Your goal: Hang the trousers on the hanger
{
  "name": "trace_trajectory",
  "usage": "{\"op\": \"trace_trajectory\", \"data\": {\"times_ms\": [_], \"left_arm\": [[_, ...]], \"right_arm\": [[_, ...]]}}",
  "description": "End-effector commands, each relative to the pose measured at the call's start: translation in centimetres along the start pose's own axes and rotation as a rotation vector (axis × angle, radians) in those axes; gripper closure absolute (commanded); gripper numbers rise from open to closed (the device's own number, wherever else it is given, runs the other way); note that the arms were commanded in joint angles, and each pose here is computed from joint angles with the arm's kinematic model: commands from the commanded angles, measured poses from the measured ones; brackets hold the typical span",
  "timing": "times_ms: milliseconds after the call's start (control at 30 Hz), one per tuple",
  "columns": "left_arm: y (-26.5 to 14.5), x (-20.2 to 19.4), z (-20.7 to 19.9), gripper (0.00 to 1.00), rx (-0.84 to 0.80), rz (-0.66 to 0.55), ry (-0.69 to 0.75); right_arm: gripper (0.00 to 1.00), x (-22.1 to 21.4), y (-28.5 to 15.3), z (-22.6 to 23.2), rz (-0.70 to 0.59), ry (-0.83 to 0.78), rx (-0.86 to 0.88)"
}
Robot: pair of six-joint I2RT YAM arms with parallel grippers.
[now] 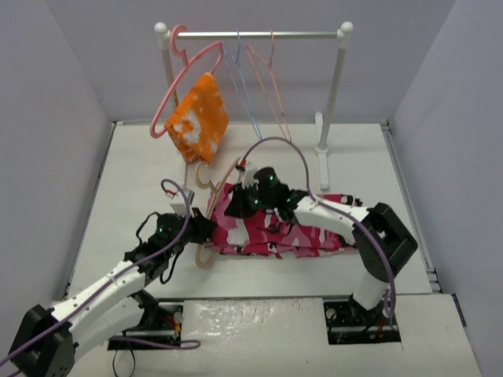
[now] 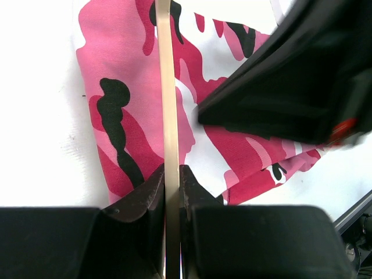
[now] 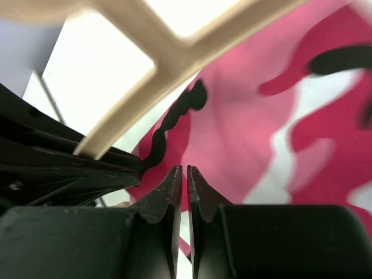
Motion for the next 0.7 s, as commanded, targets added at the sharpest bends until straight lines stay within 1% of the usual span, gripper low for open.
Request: {"op": "trace_trajectory", "data": {"times_ms": [0,33,100,167,233,267,333,400,500,667], "left_arm": [[-0.1,4.7,-3.8,1.00,-0.135,-0.153,0.003],[-0.1,4.8,-3.8,1.00,-0.136,-0.154,0.005],[-0.1,4.7,-3.7,1.00,-0.133,-0.155,0.008],[-0.2,4.8,-3.6,1.00,-0.131,-0.157,0.010],[-0.2,4.9,-3.6,1.00,-0.128,-0.156,0.011],[-0.2,4.8,-3.7,1.00,-0.128,-0.154,0.013],[-0.3,5.0,-3.8,1.00,-0.133,-0.155,0.014],[-0.3,5.1,-3.9,1.00,-0.136,-0.156,0.015],[-0.3,5.2,-4.0,1.00,-0.136,-0.157,0.017],[-0.4,5.5,-4.1,1.00,-0.132,-0.159,0.016]], "right_arm": [[0.65,7.0,-4.7,2.8,-0.194,-0.172,-0.063],[0.56,7.8,-5.3,3.4,-0.220,-0.197,-0.058],[0.49,9.2,-5.7,4.2,-0.251,-0.280,-0.046],[0.41,9.7,-5.4,4.3,-0.255,-0.364,-0.044],[0.27,10.5,-5.0,4.4,-0.250,-0.433,-0.028],[0.25,10.8,-4.9,4.8,-0.251,-0.458,-0.010],[0.28,11.2,-4.5,5.2,-0.241,-0.500,0.023],[0.28,11.6,-3.7,4.8,-0.234,-0.559,0.023],[0.29,11.5,-2.0,3.9,-0.222,-0.601,0.018],[0.33,11.7,-0.2,4.7,-0.219,-0.649,0.100]]}}
Point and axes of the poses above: each gripper's point midway between its finger pads, its own y axis out along the fingers, its own z axis along the line the jaws close on, x = y × z, the point moved 1 cm from there along -y, back along the fingers, and after that the axes turned 4 degrees about y, right-handed, at the moved point
